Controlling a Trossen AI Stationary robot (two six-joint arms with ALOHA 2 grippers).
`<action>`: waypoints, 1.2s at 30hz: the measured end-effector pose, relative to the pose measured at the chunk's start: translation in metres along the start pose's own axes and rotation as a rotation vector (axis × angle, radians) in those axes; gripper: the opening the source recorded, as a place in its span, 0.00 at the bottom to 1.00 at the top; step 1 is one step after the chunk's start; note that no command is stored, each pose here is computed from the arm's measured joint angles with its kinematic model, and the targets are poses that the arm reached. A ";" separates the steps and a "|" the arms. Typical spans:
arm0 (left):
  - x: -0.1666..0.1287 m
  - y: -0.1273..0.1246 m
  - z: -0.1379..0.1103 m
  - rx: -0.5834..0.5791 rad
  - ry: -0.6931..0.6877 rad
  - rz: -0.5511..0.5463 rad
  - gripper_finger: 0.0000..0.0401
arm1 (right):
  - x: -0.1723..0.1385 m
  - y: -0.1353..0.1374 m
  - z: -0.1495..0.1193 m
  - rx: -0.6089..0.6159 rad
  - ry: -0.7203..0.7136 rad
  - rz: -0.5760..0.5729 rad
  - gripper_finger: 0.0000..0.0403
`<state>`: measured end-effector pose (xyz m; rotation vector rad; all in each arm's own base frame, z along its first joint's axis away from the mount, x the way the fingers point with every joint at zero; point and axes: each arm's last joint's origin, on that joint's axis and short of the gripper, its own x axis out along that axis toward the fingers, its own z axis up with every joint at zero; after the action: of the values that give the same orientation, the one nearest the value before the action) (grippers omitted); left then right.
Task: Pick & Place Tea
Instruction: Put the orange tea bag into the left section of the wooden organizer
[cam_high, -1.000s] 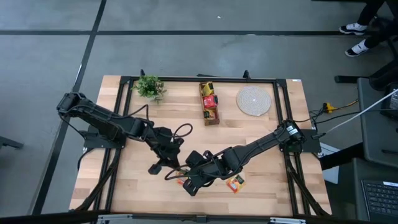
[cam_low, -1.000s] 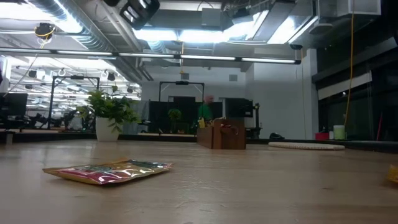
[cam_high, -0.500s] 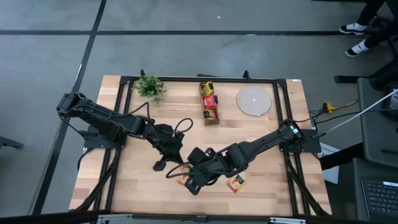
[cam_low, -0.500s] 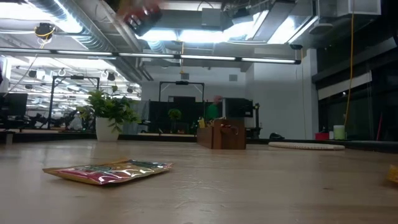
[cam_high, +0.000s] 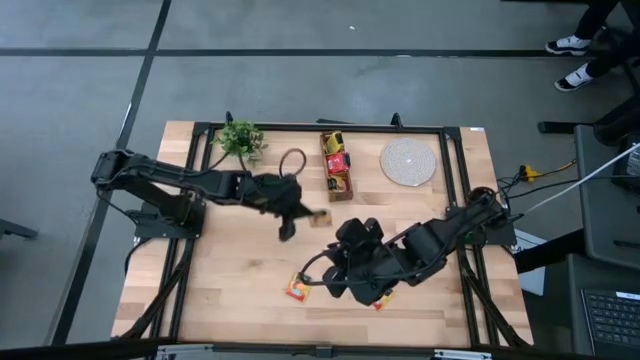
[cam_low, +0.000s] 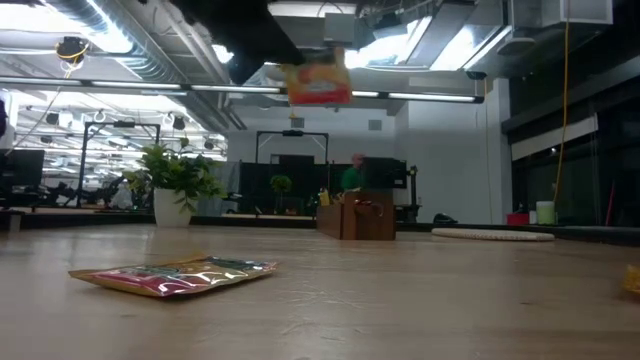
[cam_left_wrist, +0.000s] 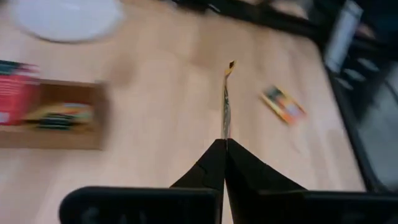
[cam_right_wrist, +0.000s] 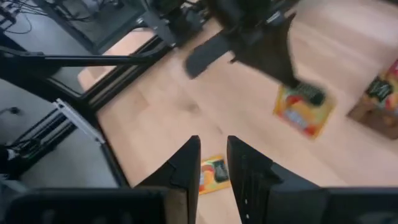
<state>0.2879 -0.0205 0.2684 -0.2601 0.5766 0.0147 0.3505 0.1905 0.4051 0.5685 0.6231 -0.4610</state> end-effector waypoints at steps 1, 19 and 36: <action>0.000 0.006 0.003 -0.027 -0.024 0.036 0.01 | -0.001 -0.001 0.000 -0.007 -0.009 -0.011 0.20; 0.047 0.095 0.017 -0.617 -0.321 0.325 0.01 | -0.003 -0.020 -0.006 -0.135 0.027 -0.187 0.20; 0.090 0.083 -0.014 -0.989 -0.494 0.541 0.01 | -0.004 -0.021 -0.007 -0.147 0.034 -0.201 0.20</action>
<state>0.3484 0.0513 0.1887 -1.0192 0.0875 0.8824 0.3333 0.1792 0.3955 0.3765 0.7441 -0.5903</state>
